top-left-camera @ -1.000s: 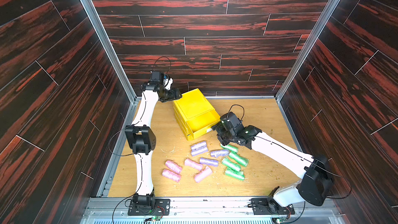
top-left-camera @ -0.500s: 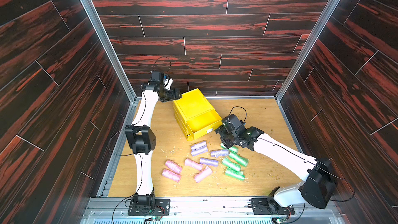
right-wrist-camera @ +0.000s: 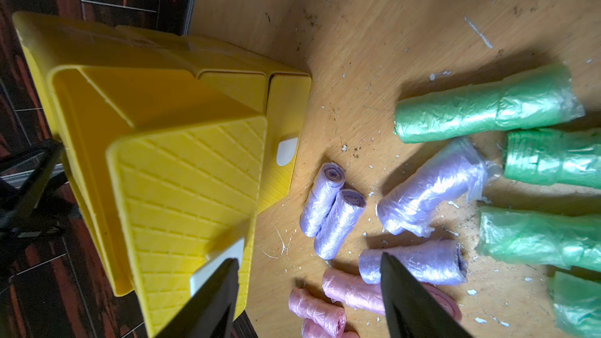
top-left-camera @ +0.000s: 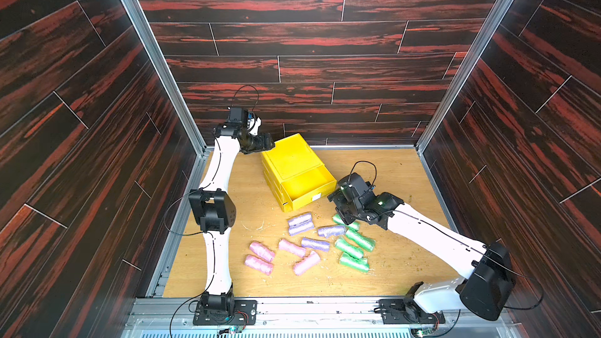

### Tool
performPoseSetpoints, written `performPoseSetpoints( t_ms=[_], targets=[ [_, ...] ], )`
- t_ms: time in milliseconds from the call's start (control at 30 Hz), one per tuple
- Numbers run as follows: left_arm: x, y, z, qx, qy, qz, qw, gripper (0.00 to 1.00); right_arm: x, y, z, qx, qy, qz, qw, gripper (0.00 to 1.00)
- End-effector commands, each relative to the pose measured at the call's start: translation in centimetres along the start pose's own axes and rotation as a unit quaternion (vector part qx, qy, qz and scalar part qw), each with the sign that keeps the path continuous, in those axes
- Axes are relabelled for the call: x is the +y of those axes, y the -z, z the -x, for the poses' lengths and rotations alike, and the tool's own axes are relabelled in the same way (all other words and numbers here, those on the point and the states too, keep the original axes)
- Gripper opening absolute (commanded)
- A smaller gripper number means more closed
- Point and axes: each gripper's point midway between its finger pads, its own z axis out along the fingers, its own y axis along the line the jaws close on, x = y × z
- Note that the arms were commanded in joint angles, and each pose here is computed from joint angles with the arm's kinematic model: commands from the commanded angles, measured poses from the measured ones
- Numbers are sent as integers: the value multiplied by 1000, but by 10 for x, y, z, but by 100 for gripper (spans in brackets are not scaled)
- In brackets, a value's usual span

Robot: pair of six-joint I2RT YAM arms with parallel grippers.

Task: Sort the rolls of trash bags by color and place them into the drawer
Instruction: Open the drawer in the storage box.

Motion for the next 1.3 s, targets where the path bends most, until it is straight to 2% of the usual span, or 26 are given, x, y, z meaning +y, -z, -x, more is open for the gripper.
performPoseSetpoints(
  t_ms=[0, 333, 433, 633, 833, 1067, 1267],
  targets=[
    [7, 2, -28, 50, 5, 27, 998, 83, 4, 10, 4, -9, 11, 2, 1000, 73],
    [5, 3, -27, 48, 4, 27, 998, 83, 46, 34, -9, -2, 39, 59, 998, 76],
    [5, 3, -27, 49, 4, 28, 998, 83, 57, 31, -10, -2, 40, 66, 997, 79],
    [4, 5, -26, 46, 3, 27, 999, 83, 72, 13, 4, -25, 41, 38, 998, 87],
    [4, 6, -25, 45, 2, 27, 999, 83, 68, -6, 4, -7, 41, 16, 999, 87],
    [4, 7, -25, 44, 1, 28, 999, 83, 43, -18, -7, 19, 52, -17, 998, 87],
    [3, 8, -25, 44, 2, 27, 999, 83, 30, -22, 2, 17, 61, -39, 997, 87]
  ],
)
